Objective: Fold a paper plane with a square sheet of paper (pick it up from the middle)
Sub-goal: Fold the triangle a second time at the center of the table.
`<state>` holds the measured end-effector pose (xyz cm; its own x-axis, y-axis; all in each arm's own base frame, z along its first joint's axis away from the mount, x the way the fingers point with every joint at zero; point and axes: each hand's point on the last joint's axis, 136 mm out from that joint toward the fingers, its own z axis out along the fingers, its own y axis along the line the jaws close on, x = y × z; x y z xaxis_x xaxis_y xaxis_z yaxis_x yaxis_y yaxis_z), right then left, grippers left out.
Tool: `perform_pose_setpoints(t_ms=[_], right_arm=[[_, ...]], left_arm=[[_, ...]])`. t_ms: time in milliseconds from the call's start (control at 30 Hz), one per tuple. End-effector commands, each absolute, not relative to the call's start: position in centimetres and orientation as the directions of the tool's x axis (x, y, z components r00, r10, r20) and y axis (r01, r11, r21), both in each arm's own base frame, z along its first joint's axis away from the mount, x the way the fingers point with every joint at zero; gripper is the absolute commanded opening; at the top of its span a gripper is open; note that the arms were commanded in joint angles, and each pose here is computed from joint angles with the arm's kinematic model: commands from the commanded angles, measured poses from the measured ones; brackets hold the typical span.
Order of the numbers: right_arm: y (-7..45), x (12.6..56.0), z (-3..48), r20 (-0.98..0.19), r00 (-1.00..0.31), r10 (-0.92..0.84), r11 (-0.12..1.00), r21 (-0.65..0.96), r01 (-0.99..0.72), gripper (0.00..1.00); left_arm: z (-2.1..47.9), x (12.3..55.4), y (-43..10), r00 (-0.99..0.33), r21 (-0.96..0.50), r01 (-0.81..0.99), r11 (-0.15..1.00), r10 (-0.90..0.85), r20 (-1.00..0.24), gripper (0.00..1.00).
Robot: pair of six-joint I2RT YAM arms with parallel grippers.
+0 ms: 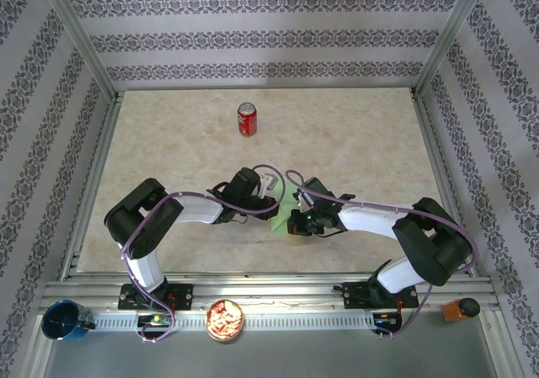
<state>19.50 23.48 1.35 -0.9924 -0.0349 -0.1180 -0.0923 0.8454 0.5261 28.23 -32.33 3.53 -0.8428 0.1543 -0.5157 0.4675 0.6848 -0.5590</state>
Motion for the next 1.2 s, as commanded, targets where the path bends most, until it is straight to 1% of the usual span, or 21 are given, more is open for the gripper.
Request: perform_pose_setpoints(t_ms=[0, 1167], right_arm=[[21.8, 18.1, 0.1, -0.053, -0.995, -0.086, 0.877, 0.47, -0.101, 0.01], [21.5, 18.4, 0.2, -0.05, -0.996, -0.075, 0.882, 0.463, -0.09, 0.02]], left_arm=[[3.7, 28.9, -32.6, -0.845, -0.571, 0.471, 0.672, 0.159, -0.51, 0.0], [2.6, 29.1, -32.8, -0.854, -0.564, 0.465, 0.683, 0.177, -0.49, 0.01]])
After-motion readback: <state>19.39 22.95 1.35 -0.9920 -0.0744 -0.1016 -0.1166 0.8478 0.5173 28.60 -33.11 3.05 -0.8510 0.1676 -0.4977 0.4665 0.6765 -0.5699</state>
